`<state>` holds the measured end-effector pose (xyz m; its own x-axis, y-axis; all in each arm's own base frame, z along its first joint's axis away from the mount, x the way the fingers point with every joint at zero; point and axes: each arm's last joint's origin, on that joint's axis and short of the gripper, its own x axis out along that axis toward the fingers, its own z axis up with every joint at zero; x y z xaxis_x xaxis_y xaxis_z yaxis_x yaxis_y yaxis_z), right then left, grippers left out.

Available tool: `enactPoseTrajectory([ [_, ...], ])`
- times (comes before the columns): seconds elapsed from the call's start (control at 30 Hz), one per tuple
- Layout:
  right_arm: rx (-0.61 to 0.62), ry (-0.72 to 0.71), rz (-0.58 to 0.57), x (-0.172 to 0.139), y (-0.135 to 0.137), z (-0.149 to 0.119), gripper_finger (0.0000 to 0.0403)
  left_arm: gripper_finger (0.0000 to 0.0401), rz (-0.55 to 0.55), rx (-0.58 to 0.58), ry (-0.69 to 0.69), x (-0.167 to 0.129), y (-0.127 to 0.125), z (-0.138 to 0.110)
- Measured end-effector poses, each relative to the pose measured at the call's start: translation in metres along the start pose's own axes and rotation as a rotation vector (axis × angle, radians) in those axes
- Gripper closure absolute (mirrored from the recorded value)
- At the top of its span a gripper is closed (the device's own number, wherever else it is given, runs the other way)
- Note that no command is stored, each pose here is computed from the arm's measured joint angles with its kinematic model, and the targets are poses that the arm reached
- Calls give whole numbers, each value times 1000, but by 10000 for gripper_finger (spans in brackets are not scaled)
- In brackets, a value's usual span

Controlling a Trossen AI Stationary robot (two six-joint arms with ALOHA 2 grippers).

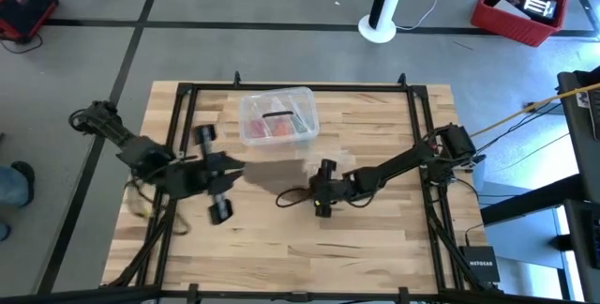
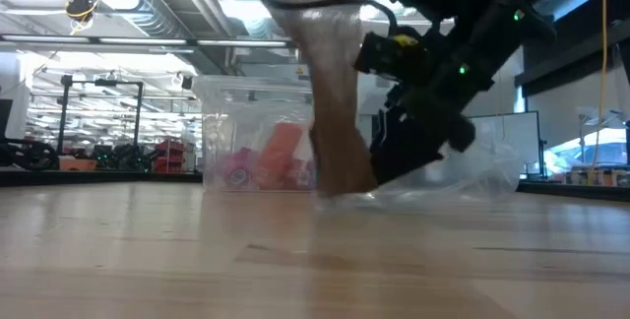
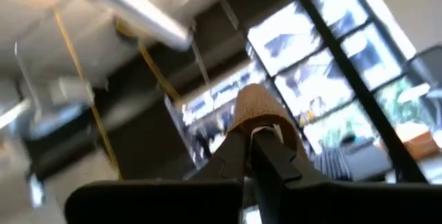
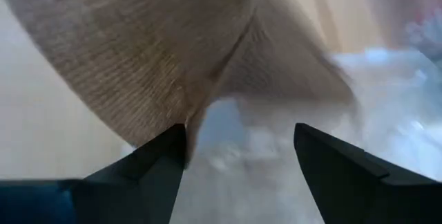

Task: Roll bandage
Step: Roll the brown bandage

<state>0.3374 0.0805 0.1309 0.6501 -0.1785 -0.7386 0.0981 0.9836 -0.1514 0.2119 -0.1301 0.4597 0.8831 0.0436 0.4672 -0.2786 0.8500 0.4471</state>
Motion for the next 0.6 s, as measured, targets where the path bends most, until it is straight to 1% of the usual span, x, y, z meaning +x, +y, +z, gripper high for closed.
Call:
enactPoseTrajectory([
  [0.03, 7, -13, 27, -4, 0, 3, 132, 401, 0, 37, 3, 0, 0, 1],
  [0.1, 21, -40, 61, -18, -1, 11, 132, 401, 34, 97, 49, 0, 1, -1],
  [0.2, 21, -66, 45, -45, -8, 21, 132, 401, 85, 151, 122, -1, 4, -2],
  [0.27, 16, -68, 16, -63, -15, 23, 132, 401, 112, 188, 132, -2, 10, 0],
  [0.33, 14, -100, 6, -82, -22, 28, 132, 401, 148, 193, 105, -5, 19, 9],
  [0.4, 15, -142, 19, -98, -26, 32, 132, 401, 164, 195, 89, -7, 26, 14],
  [0.5, 29, -181, 45, -115, -32, 36, 132, 401, 145, 168, 98, -7, 26, 13],
  [0.6, 64, -302, 42, -124, -34, 48, 132, 401, 106, 175, 109, -6, 19, 9],
])
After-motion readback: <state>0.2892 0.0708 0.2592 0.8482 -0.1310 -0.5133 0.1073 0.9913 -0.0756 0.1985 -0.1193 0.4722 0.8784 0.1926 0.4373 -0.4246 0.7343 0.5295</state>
